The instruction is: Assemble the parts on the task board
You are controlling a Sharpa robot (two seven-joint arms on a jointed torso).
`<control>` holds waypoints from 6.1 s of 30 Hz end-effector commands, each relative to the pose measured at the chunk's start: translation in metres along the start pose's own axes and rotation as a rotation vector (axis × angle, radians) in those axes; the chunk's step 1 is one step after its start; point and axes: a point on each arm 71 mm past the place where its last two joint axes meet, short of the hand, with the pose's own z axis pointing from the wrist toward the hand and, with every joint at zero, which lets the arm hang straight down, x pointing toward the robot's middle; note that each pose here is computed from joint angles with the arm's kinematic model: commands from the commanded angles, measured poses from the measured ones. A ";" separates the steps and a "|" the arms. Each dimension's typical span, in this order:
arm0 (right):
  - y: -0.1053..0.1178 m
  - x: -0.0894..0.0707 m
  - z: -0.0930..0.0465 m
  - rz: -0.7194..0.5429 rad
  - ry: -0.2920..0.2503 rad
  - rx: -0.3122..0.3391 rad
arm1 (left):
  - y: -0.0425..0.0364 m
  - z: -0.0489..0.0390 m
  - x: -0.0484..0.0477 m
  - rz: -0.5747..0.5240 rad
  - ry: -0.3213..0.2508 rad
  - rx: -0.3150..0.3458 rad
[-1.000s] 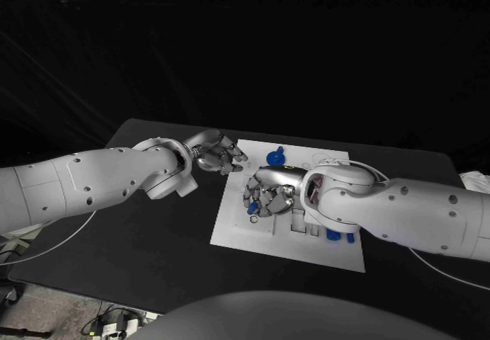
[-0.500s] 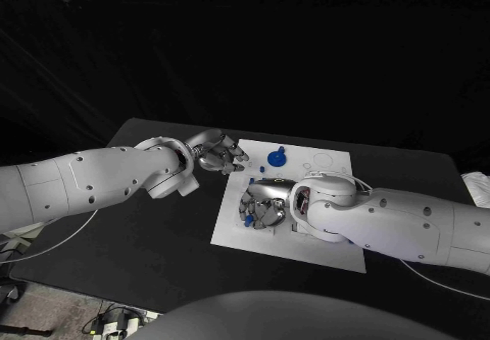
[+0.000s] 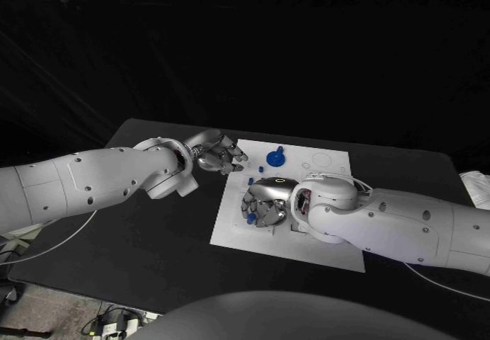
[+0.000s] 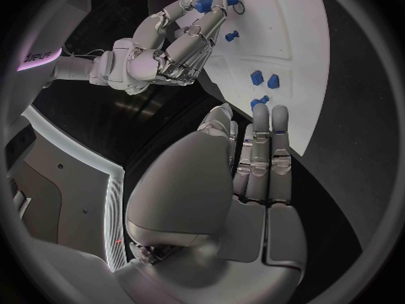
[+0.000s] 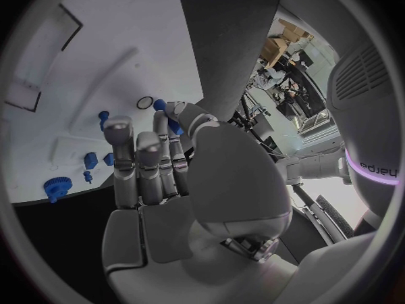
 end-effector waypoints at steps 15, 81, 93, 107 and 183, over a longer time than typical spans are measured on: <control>-0.005 0.004 -0.004 -0.072 -0.041 0.014 | -0.0014 0.0013 0.0014 -0.006 0.009 0.002; -0.033 -0.081 -0.115 0.137 -0.286 0.097 | 0.0025 -0.0012 -0.0004 -0.014 0.010 -0.017; -0.092 -0.083 -0.158 0.264 0.020 0.560 | -0.0031 0.0038 0.0066 -0.023 0.004 0.011; -0.113 -0.064 -0.140 0.287 0.286 0.706 | -0.0013 0.0030 0.0085 -0.026 0.010 0.006; -0.145 -0.012 -0.103 0.295 0.478 0.797 | -0.0014 0.0046 0.0131 -0.028 0.046 -0.022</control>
